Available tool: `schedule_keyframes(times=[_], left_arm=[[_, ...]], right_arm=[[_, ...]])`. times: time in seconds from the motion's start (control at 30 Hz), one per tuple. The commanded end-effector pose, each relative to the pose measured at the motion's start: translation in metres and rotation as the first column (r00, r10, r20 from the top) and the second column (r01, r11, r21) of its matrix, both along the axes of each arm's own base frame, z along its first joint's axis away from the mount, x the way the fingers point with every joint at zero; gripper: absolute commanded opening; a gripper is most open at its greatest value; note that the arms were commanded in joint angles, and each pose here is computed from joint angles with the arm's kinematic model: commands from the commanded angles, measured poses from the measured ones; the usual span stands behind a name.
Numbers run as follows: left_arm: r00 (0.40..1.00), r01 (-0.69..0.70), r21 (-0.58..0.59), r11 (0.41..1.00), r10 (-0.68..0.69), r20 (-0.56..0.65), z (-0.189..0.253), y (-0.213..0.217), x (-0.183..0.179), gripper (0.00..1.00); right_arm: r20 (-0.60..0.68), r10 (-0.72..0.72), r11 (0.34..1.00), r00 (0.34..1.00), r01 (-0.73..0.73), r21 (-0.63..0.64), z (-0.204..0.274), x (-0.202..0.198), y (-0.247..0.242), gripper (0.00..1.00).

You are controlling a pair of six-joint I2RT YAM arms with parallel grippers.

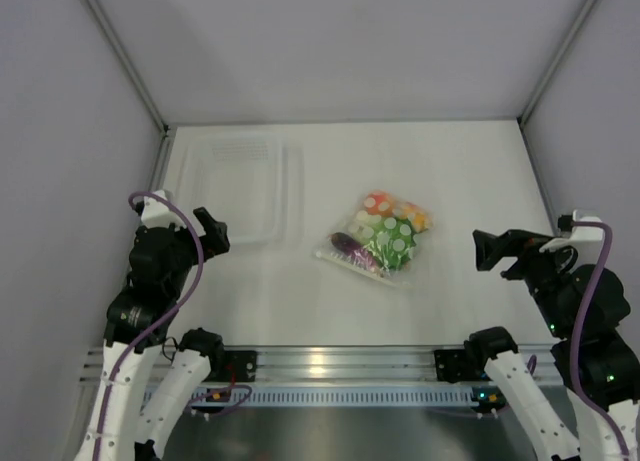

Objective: Open the zip-top bag and remove the fake food

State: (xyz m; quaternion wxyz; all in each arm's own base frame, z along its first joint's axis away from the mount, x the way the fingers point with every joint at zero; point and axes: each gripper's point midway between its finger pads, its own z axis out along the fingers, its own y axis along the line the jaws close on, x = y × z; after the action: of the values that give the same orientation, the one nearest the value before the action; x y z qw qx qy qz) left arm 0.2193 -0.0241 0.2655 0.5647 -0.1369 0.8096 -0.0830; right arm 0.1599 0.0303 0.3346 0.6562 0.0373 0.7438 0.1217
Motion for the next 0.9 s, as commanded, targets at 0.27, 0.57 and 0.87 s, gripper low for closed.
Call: schedule_keyframes(times=[0.27, 0.57, 0.87], left_arm=[[0.999, 0.004, -0.020, 1.000, -0.003, 0.038, 0.008, -0.003, 0.007, 0.98], [0.998, 0.043, -0.029, 0.999, -0.042, 0.042, 0.009, -0.010, 0.007, 0.98], [0.996, 0.079, -0.037, 0.996, -0.077, 0.040, 0.007, -0.016, 0.007, 0.98]], right_arm=[[-0.060, 0.126, 0.992, 0.990, -0.125, 0.013, -0.014, 0.016, 0.027, 0.99], [-0.179, 0.231, 0.963, 0.956, -0.198, 0.185, -0.059, 0.048, 0.064, 0.99], [-0.315, 0.344, 0.895, 0.884, -0.208, 0.395, -0.142, 0.060, 0.099, 1.00]])
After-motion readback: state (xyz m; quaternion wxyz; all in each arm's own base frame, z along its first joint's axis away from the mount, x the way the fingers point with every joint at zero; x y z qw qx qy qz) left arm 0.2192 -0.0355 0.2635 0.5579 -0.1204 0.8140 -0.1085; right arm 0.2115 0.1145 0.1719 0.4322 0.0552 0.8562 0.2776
